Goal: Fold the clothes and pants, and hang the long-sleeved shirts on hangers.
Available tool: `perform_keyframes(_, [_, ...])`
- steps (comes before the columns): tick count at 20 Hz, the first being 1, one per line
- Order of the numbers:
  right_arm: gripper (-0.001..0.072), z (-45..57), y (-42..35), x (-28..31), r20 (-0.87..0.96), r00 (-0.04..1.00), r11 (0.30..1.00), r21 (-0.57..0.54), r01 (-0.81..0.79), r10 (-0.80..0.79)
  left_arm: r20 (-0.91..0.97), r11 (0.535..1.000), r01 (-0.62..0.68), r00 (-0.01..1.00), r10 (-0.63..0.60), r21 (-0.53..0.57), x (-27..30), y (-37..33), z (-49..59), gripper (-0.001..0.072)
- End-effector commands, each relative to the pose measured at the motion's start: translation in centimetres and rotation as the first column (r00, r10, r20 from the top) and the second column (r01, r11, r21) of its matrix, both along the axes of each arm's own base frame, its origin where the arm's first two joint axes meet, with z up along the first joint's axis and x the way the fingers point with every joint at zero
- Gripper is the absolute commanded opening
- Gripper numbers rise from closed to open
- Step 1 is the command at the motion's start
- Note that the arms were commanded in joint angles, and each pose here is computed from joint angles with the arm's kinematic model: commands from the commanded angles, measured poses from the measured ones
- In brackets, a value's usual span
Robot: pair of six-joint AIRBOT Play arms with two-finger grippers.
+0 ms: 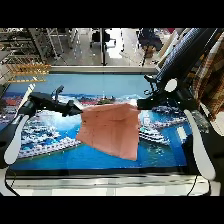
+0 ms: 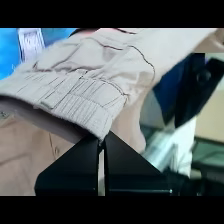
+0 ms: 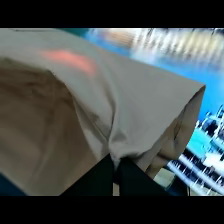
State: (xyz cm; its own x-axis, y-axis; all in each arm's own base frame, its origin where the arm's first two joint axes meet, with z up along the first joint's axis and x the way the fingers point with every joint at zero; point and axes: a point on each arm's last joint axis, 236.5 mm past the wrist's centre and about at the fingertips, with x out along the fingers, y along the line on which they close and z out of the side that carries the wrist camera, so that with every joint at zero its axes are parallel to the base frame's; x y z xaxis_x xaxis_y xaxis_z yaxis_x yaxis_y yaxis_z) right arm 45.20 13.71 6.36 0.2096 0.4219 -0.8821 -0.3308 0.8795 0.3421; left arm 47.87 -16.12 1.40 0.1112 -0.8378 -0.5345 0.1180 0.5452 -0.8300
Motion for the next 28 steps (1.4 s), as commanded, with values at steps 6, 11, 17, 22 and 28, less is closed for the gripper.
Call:
perform_keyframes(6, [0.002,-1.3,6.4,-22.7,-0.359,0.877,0.94,0.003,-0.34,0.319,-0.319,0.917,0.383,0.888,-0.332,0.111,-11.2,4.5,-2.3,0.0007])
perform_keyframes(11, [0.002,-10.2,4.7,-25.4,-0.405,0.871,0.924,-0.137,-0.357,0.277,-0.468,0.851,0.499,0.799,-0.377,0.166,-15.4,4.3,-6.0,0.0008])
perform_keyframes(17, [0.0525,-10.4,1.9,-19.9,-0.27,0.952,0.963,-0.186,-0.196,0.141,-0.495,0.832,0.535,0.768,-0.406,0.147,-16.8,2.8,-6.7,0.0446])
perform_keyframes(22, [0.0636,-10.5,-1.4,-17.6,-0.343,0.92,0.97,0.076,0.23,-0.191,-0.41,0.917,0.356,0.874,-0.259,0.178,-13.5,4.9,-4.7,0.0441])
perform_keyframes(28, [0.0652,-14.8,0.8,-16.1,-0.384,0.887,0.881,0.284,0.378,-0.256,0.029,0.949,-0.005,1.0,-0.005,0.316,-4.2,6.2,-0.3,0.0296])
